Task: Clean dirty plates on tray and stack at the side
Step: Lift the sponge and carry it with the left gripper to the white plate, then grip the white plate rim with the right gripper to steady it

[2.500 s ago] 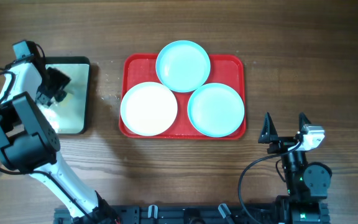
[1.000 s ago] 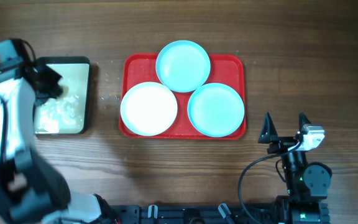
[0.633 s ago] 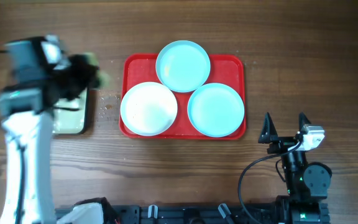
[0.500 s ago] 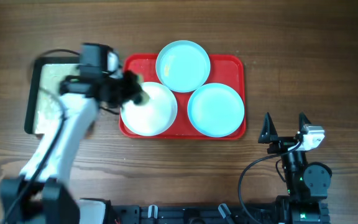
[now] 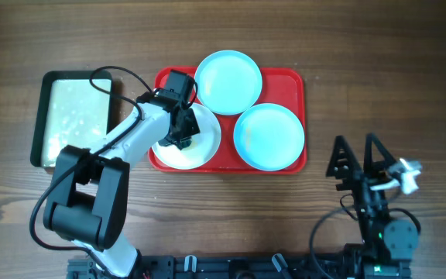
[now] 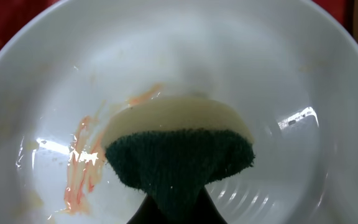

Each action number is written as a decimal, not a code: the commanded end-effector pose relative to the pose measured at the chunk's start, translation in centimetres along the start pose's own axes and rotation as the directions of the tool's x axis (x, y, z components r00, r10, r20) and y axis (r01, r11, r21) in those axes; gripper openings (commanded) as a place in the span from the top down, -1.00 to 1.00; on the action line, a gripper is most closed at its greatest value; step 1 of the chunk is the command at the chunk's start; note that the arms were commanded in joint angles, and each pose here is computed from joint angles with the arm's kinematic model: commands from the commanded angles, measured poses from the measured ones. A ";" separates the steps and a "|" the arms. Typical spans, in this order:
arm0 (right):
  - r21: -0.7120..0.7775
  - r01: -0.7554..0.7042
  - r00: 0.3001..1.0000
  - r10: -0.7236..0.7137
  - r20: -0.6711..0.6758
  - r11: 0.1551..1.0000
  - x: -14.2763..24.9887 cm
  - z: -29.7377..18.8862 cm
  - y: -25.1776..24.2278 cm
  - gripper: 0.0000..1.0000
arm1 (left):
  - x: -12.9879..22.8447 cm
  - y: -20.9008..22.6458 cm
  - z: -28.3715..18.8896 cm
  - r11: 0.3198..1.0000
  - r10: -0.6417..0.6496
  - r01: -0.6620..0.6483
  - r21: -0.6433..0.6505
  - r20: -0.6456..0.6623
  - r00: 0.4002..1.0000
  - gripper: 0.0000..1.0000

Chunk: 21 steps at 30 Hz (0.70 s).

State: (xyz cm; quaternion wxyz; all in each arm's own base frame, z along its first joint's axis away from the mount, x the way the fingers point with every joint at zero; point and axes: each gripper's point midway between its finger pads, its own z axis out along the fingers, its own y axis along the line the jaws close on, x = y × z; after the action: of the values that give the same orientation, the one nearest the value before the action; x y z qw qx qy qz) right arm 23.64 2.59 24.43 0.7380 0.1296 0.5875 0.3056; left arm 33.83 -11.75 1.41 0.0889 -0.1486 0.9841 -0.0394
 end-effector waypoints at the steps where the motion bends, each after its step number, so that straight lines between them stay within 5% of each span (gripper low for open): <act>1: -0.285 0.002 0.978 0.058 0.202 0.959 -6.4 -1.5 7.1 -0.99 | -0.1 0.3 0.3 1.000 -0.015 0.015 -0.020 0.007 1.000 0.92; 3: -0.253 0.184 0.973 -0.140 0.181 0.950 -9.2 -0.8 10.2 -0.99 | -0.2 0.2 0.3 1.000 -0.015 0.015 -0.016 0.013 1.000 0.92; 6: -0.128 0.341 0.896 -0.363 -0.256 0.931 -8.5 3.8 9.8 -0.99 | -0.5 0.0 0.3 1.000 -0.016 0.016 -0.006 0.026 1.000 0.92; 9: -0.162 0.246 0.743 -0.293 -0.601 0.956 -6.0 7.1 9.8 -0.99 | -0.6 -0.1 0.3 1.000 -0.016 0.016 -0.002 0.030 0.999 0.92; 13: -0.090 -0.138 0.613 0.013 -0.790 0.986 -2.3 11.7 10.3 -0.99 | -0.5 -0.3 0.3 1.000 -0.016 0.016 0.007 0.023 1.000 0.92; 15: -0.155 -0.223 0.522 -0.017 -0.853 0.962 1.6 13.1 10.7 -0.16 | -0.5 -0.3 0.3 1.000 -0.016 0.016 0.011 0.021 1.000 0.92; 21: -0.030 0.059 0.333 -0.048 -0.942 0.998 14.5 14.1 8.8 0.03 | -0.5 -0.4 0.3 1.000 -0.016 0.016 0.013 0.020 1.000 0.92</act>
State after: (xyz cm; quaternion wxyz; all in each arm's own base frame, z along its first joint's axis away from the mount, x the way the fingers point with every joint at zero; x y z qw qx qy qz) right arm 34.66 19.35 25.13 0.2820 -0.1066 0.8796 0.3681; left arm 34.46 -11.91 1.42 0.1016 -0.1523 0.9821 -0.0447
